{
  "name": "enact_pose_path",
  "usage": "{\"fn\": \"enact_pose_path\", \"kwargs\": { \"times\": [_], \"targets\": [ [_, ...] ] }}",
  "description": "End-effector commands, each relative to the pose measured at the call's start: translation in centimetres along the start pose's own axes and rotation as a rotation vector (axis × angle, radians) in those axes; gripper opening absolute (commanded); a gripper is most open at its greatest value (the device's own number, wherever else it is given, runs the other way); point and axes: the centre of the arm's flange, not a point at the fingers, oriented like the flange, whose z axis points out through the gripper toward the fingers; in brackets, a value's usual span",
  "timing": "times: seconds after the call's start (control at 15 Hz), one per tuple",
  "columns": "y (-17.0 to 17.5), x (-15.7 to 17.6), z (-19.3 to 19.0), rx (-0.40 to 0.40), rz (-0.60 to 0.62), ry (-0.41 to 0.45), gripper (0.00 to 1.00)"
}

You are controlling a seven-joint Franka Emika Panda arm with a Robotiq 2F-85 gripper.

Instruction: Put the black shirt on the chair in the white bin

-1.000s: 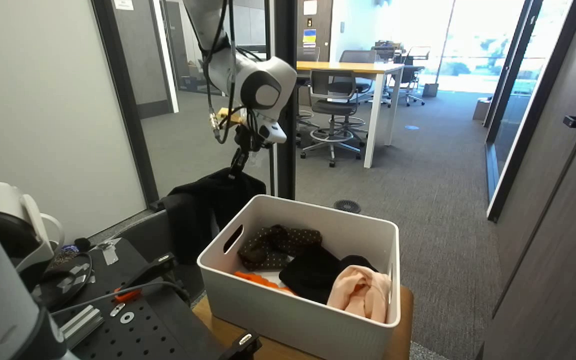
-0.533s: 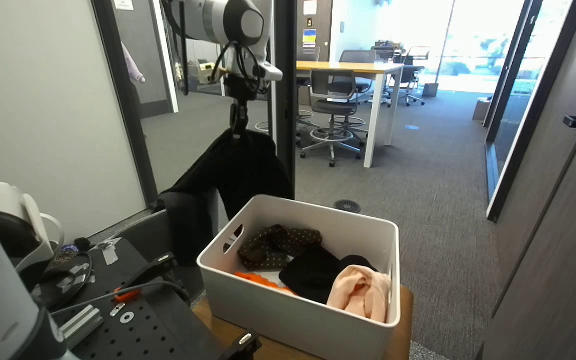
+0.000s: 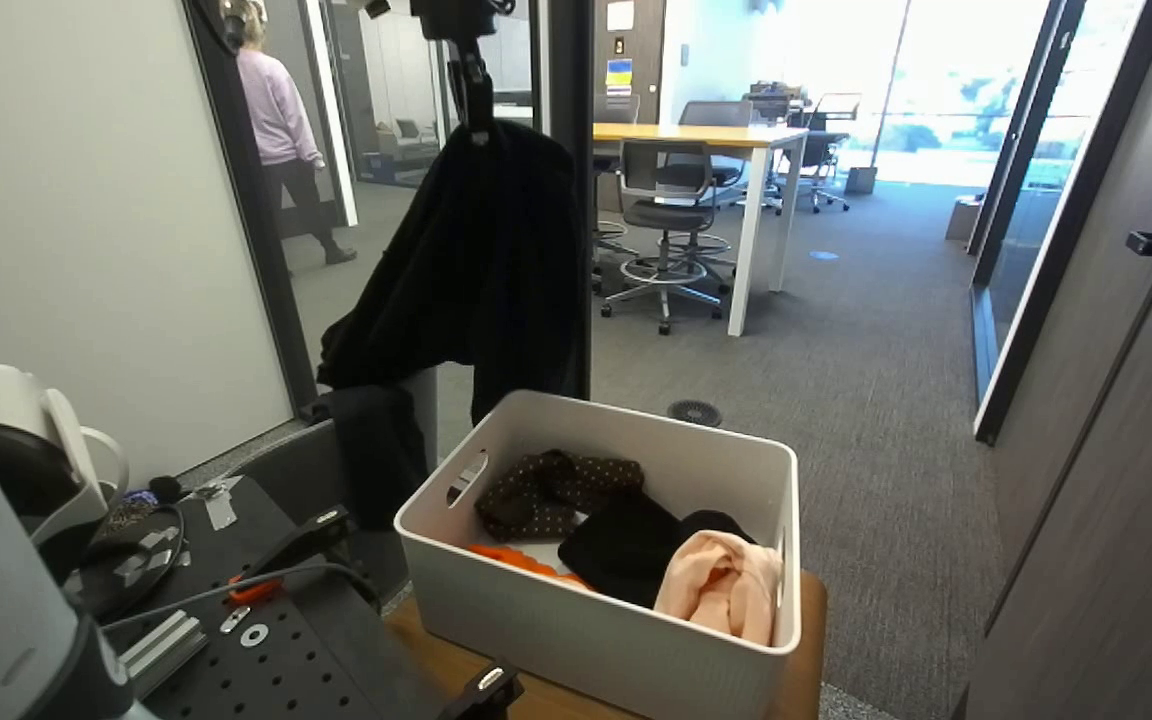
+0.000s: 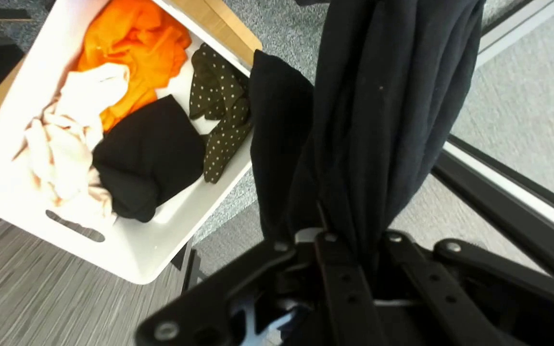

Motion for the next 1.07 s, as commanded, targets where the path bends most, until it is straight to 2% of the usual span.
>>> {"fn": "enact_pose_path", "kwargs": {
  "times": [0.0,0.2,0.47,0.6,0.73,1.0],
  "targets": [
    [3.9,-0.4,-8.9,-0.012,0.105,0.105,0.05],
    [7.8,1.1,-14.2,-0.028,0.227,0.148,0.05],
    [12.3,3.8,-16.9,-0.060,0.345,0.183,0.05],
    [14.1,5.4,-16.3,-0.079,0.387,0.191,0.05],
    [15.1,6.5,-14.1,-0.105,0.414,0.190,0.05],
    [15.7,7.3,-6.3,-0.182,0.460,0.195,0.04]
  ]
}}
